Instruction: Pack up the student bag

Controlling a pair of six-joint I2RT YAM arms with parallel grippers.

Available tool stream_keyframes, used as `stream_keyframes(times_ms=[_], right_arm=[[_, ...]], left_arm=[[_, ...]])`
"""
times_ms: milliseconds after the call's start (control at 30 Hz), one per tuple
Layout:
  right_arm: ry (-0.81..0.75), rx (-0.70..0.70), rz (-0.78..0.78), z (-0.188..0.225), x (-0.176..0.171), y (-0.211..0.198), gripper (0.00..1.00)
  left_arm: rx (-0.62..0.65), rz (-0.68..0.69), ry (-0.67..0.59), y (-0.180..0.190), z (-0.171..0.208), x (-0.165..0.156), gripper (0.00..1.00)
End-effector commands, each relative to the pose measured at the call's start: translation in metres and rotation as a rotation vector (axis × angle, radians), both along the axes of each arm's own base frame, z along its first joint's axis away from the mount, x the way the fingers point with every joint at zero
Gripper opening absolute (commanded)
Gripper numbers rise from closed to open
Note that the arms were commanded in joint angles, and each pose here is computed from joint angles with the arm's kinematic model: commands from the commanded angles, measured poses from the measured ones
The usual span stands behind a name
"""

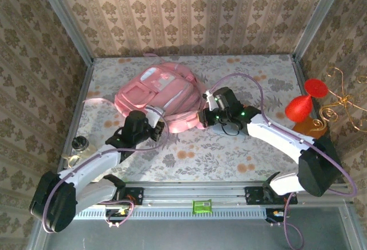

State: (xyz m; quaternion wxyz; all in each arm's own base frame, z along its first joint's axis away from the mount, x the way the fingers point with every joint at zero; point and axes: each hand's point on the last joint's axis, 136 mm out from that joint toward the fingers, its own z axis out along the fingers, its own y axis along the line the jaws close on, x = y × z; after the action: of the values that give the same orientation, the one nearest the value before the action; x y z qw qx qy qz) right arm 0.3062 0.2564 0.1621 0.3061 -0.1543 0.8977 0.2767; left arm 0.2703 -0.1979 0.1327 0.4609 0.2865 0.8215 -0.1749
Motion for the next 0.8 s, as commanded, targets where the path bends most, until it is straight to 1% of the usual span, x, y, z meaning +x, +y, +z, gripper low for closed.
stream_keyframes(times_ms=[0,33,100,200,333,400,467,567,667,767], right_arm=[[-0.028,0.120,0.096,0.022,-0.018,0.017,0.00],[-0.033,0.135,0.112,0.024,-0.022,0.021,0.00],[-0.039,0.149,0.139,0.025,-0.029,0.029,0.00],[-0.036,0.149,0.162,0.022,-0.036,0.040,0.00],[-0.022,0.160,0.175,0.018,-0.037,0.050,0.00],[-0.024,0.167,0.175,0.020,-0.036,0.053,0.00],[-0.024,0.174,0.176,0.021,-0.034,0.055,0.00],[-0.022,0.184,0.179,0.023,-0.033,0.057,0.00],[-0.018,0.192,0.180,0.025,-0.034,0.058,0.00],[-0.013,0.197,0.181,0.025,-0.035,0.058,0.00]], left_arm=[[0.022,0.228,0.030,0.036,-0.008,0.026,0.03],[0.019,0.237,0.035,0.036,-0.008,0.029,0.05],[0.014,0.269,0.046,0.041,-0.006,0.034,0.13],[-0.003,0.287,0.041,0.044,0.006,0.033,0.32],[-0.048,0.248,-0.026,0.039,0.034,0.020,0.53],[-0.069,0.185,-0.074,0.029,0.048,0.010,0.62],[-0.071,0.119,-0.122,0.018,0.061,0.003,0.67],[-0.047,0.005,-0.175,-0.001,0.069,-0.007,0.69],[-0.029,-0.129,-0.203,-0.023,0.068,-0.017,0.69],[0.008,-0.264,-0.215,-0.043,0.059,-0.026,0.70]])
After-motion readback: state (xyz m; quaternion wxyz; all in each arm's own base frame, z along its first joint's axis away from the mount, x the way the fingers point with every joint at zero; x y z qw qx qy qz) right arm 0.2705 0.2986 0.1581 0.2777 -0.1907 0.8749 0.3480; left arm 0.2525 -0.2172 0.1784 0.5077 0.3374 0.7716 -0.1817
